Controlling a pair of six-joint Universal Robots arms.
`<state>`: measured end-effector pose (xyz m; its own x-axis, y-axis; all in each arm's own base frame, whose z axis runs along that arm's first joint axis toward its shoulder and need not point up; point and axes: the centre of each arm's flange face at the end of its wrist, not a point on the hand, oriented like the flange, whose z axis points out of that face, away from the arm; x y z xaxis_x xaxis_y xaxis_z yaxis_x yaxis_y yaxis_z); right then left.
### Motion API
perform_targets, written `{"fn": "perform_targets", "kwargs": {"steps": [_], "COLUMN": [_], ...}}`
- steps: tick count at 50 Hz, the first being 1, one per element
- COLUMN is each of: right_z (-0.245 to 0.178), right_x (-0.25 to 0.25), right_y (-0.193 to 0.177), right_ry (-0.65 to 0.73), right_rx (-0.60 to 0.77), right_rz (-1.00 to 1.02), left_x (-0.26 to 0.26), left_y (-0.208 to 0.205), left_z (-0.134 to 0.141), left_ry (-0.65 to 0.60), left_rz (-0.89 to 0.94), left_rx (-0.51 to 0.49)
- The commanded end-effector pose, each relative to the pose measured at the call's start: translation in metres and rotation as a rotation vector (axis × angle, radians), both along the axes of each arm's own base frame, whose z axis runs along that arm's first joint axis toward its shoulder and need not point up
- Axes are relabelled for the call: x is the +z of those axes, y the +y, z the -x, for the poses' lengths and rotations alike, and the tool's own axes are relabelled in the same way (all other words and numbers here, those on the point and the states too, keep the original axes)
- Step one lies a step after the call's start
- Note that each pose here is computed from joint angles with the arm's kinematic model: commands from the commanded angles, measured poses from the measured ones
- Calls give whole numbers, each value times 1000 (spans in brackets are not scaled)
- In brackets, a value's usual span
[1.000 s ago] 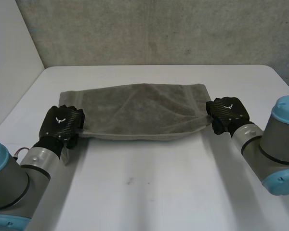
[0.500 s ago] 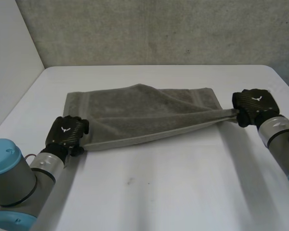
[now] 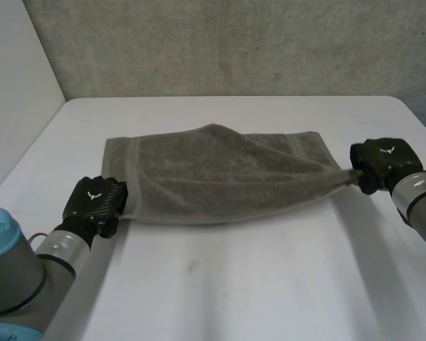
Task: Fold the towel.
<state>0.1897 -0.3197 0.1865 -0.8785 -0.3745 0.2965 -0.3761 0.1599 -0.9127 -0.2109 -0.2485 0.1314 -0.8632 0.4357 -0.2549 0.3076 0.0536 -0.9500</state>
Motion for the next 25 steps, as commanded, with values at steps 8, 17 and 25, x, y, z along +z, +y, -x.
{"fn": "perform_targets", "kwargs": {"steps": [8, 17, 25], "right_z": [10, 30, 30], "right_x": [3, 52, 47], "right_y": [71, 102, 83], "right_ry": [319, 360, 303], "right_rx": [172, 208, 251], "right_rz": [-337, -250, -228], "left_x": [80, 100, 87], "left_y": [68, 96, 66], "left_z": [-25, -29, -32], "left_ry": [22, 26, 24], "left_rz": [17, 6, -1], "left_rx": [-24, -41, -17]}}
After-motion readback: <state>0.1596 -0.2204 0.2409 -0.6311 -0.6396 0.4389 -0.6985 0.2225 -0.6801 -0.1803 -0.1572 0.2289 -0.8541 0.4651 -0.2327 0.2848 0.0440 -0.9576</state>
